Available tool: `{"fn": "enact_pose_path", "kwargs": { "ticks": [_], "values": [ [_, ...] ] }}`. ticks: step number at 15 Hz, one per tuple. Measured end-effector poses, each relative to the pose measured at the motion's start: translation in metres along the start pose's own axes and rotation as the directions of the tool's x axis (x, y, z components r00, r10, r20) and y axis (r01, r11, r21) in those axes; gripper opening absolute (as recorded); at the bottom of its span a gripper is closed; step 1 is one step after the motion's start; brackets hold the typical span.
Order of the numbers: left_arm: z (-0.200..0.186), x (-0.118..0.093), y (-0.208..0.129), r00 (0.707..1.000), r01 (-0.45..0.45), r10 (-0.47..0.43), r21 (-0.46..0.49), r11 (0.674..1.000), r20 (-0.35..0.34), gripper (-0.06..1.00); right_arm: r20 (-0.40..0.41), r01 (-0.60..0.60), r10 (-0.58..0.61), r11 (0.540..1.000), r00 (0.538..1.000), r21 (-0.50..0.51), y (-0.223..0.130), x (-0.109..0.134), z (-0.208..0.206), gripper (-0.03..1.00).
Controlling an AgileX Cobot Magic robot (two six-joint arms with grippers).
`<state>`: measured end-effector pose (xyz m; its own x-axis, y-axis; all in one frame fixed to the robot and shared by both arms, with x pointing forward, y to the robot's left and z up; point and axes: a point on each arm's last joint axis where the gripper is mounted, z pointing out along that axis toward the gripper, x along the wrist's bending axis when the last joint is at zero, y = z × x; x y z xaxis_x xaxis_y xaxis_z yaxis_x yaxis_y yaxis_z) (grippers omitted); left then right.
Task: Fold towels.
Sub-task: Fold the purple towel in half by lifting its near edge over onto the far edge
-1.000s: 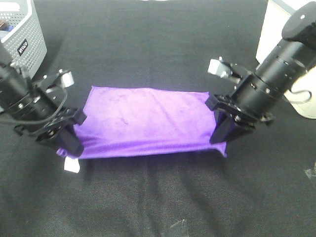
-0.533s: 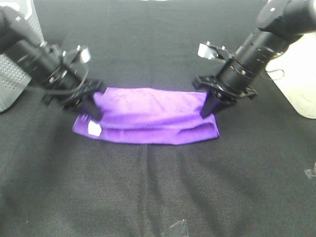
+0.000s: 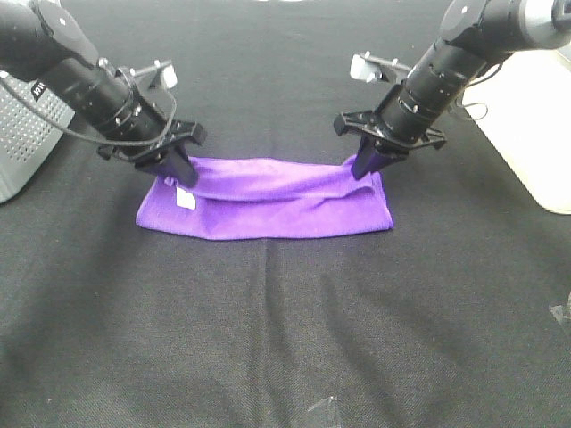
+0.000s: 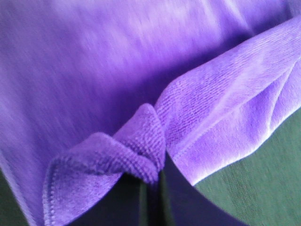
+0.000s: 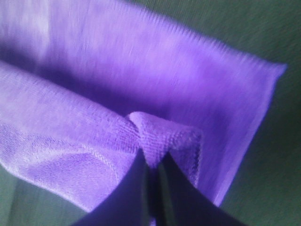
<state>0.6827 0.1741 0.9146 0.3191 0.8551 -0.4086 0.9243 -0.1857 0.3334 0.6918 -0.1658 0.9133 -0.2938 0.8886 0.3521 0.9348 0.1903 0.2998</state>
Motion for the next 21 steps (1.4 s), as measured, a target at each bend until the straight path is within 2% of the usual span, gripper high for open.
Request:
{"fn": "enact_pose_path", "kwargs": {
  "ticks": [5,8,12,17,18,19,21],
  "values": [
    [0.003,0.016,0.009,1.000,0.020,-0.020,-0.028,0.999,-0.011,0.00,0.032,-0.013,0.016,0.996,0.999,-0.085,0.009,-0.004,0.001,0.01],
    [0.011,0.022,0.015,0.999,0.032,-0.035,-0.077,0.996,-0.028,0.00,0.044,-0.043,0.049,0.990,0.998,-0.135,0.013,-0.016,-0.003,0.01],
    [0.008,0.020,0.025,0.999,0.034,-0.037,-0.138,0.990,-0.021,0.00,0.044,-0.063,0.070,0.988,0.997,-0.141,0.013,-0.022,0.003,0.01],
    [0.015,0.023,0.028,0.999,0.037,-0.039,-0.139,0.990,-0.011,0.07,0.036,-0.088,0.093,0.990,0.995,-0.114,0.008,-0.027,0.019,0.01],
    [0.017,0.024,0.028,0.999,0.038,-0.040,-0.134,0.990,-0.011,0.11,0.037,-0.088,0.093,0.989,0.995,-0.116,0.008,-0.027,0.019,0.02],
    [0.018,0.024,0.027,0.999,0.039,-0.041,-0.132,0.990,-0.011,0.19,0.037,-0.088,0.093,0.989,0.995,-0.116,0.008,-0.027,0.019,0.06],
    [0.018,0.025,0.027,0.999,0.033,-0.035,-0.130,0.991,-0.017,0.35,0.035,-0.088,0.093,0.990,0.995,-0.111,0.008,-0.027,0.019,0.21]
  ]
}}
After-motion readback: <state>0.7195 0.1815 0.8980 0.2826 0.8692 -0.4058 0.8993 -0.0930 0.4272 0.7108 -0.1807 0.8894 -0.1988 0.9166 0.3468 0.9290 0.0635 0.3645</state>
